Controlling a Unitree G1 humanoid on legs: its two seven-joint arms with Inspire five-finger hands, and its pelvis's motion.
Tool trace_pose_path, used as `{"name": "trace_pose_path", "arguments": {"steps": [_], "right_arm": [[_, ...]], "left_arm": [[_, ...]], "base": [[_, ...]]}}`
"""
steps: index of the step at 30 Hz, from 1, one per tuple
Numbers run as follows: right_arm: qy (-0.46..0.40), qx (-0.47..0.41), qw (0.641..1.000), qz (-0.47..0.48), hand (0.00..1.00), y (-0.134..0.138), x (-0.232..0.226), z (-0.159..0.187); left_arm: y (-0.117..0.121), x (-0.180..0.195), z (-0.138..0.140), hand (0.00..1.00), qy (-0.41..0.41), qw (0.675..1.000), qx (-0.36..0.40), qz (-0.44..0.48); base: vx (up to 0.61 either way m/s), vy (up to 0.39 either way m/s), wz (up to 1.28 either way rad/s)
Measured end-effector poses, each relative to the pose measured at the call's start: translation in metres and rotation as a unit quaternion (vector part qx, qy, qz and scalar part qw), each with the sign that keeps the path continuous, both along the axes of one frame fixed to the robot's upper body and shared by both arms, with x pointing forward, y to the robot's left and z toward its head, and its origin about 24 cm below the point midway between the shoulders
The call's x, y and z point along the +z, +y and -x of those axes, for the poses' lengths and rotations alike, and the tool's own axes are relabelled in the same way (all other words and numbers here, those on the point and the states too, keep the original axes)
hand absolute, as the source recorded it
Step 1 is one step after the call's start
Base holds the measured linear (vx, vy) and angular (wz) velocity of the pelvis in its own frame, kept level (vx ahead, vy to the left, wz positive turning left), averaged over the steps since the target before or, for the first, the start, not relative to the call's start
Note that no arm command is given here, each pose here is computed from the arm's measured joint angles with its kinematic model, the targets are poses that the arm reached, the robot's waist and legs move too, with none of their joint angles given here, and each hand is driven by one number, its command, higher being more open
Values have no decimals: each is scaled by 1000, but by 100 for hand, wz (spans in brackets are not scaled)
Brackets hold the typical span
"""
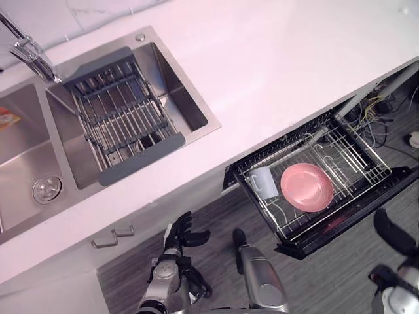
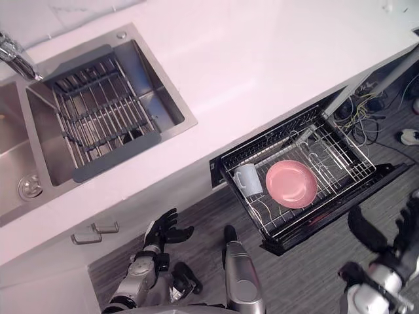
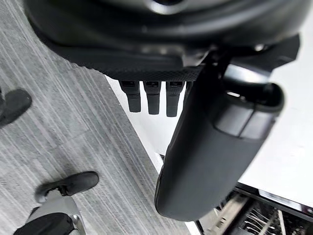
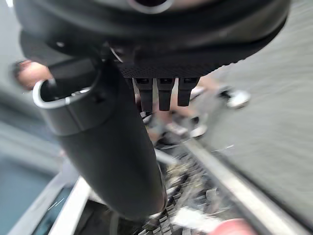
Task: Walk over to the sink, pick up the cup, carry it to the dishwasher, place the cup inside the dishwasher, then close the dishwasher door
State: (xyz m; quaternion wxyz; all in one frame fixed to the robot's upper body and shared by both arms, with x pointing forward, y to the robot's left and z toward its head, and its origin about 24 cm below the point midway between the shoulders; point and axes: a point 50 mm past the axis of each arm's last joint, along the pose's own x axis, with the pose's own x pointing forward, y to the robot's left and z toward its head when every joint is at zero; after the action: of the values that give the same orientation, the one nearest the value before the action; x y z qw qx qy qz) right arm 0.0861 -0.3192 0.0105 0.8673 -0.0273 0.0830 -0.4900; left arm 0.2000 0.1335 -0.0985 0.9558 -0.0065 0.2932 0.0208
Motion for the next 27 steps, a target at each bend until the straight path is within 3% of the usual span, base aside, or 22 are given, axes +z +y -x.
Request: {"name": "trace_pose_path", "arguments": {"steps": [5, 12, 20, 27], "right_arm": [[13, 43, 994, -96, 90, 21, -34, -4], [-27, 125, 978, -166, 90, 55, -45, -40], [-179, 57, 938, -293, 90, 59, -49, -80], [-342, 34, 854, -390, 90, 69, -26, -124]], "left_arm": [[-1, -1, 2, 90, 4, 1000, -7, -3], [-5, -4, 8, 90, 11, 1000, -21, 0], [-6, 5, -4, 90, -14, 1000, -28, -2], [-10, 16, -13, 90, -42, 999, -33, 3]], "base": [[-25, 12, -20], [-14, 16, -6], [-1, 2, 27], [-13, -26, 39]]}}
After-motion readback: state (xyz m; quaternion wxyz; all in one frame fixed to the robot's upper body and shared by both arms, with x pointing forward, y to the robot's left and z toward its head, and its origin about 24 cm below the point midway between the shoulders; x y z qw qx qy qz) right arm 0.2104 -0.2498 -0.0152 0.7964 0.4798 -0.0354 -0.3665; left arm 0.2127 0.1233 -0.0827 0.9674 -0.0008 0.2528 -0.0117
